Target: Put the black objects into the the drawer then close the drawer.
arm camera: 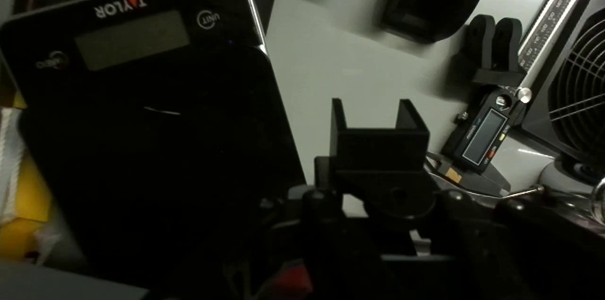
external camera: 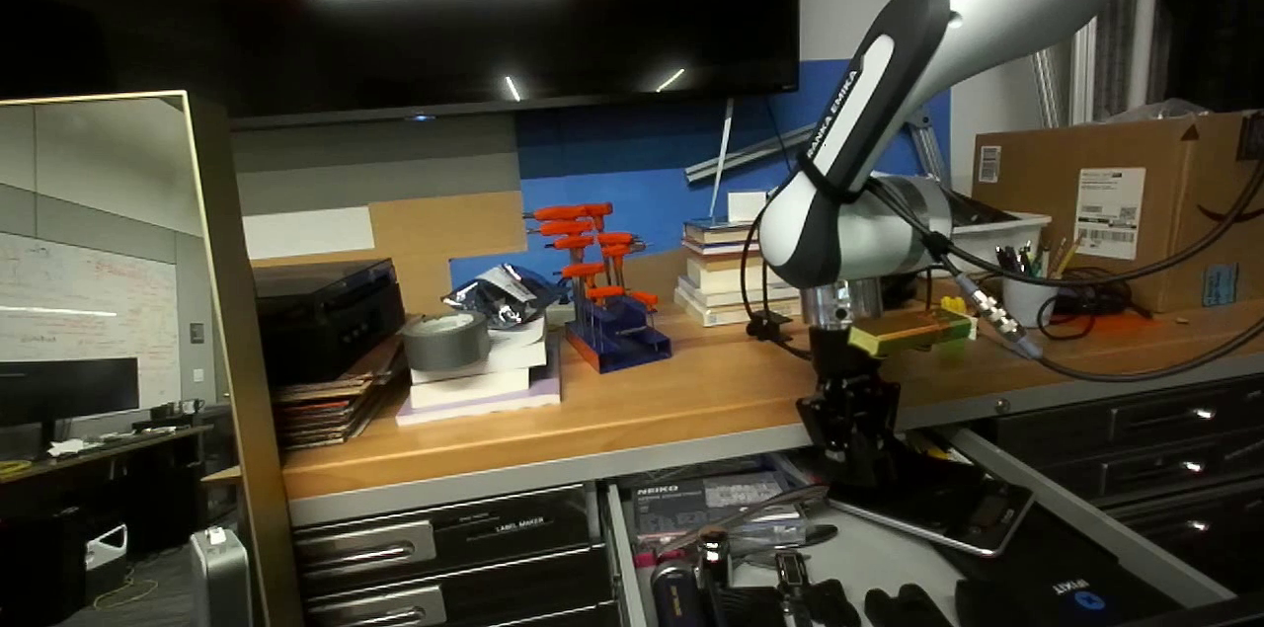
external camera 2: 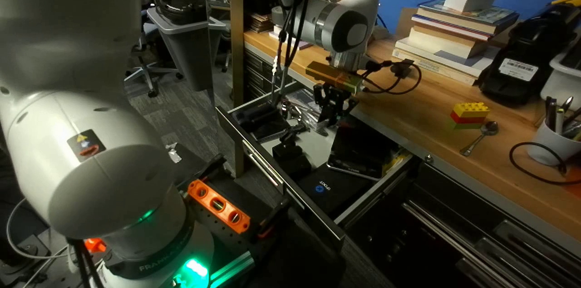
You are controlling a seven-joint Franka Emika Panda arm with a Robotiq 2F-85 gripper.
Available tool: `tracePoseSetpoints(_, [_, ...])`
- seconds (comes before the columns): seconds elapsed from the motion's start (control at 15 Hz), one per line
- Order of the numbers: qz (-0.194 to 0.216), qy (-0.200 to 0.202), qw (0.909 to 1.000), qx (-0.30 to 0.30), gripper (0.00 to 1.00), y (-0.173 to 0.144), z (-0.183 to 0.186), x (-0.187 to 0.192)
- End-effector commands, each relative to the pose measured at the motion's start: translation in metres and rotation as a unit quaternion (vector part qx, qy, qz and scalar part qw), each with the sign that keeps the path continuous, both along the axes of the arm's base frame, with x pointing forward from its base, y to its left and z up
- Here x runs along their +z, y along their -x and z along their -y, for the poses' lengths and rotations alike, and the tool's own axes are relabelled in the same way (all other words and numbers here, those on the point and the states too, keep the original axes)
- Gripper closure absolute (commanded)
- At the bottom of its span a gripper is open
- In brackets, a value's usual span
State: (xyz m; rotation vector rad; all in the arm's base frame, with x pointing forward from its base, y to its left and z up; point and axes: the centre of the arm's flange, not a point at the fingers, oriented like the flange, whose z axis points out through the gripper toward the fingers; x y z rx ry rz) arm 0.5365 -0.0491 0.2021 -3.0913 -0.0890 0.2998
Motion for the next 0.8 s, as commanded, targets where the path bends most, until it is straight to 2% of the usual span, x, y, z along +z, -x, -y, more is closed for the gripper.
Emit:
tracePoseSetpoints(0.0, [0.040,-0.055,0.9974,0.025,0.86,0.007,0.012,-0.013])
tracePoseSetpoints(0.47, [0.071,-0.112,0.9899,0.050,0.86,0.023,0.033,-0.025])
tracePoseSetpoints(0.73, [0.075,-0.093,0.9899,0.076,0.86,0.037,0.026,-0.028])
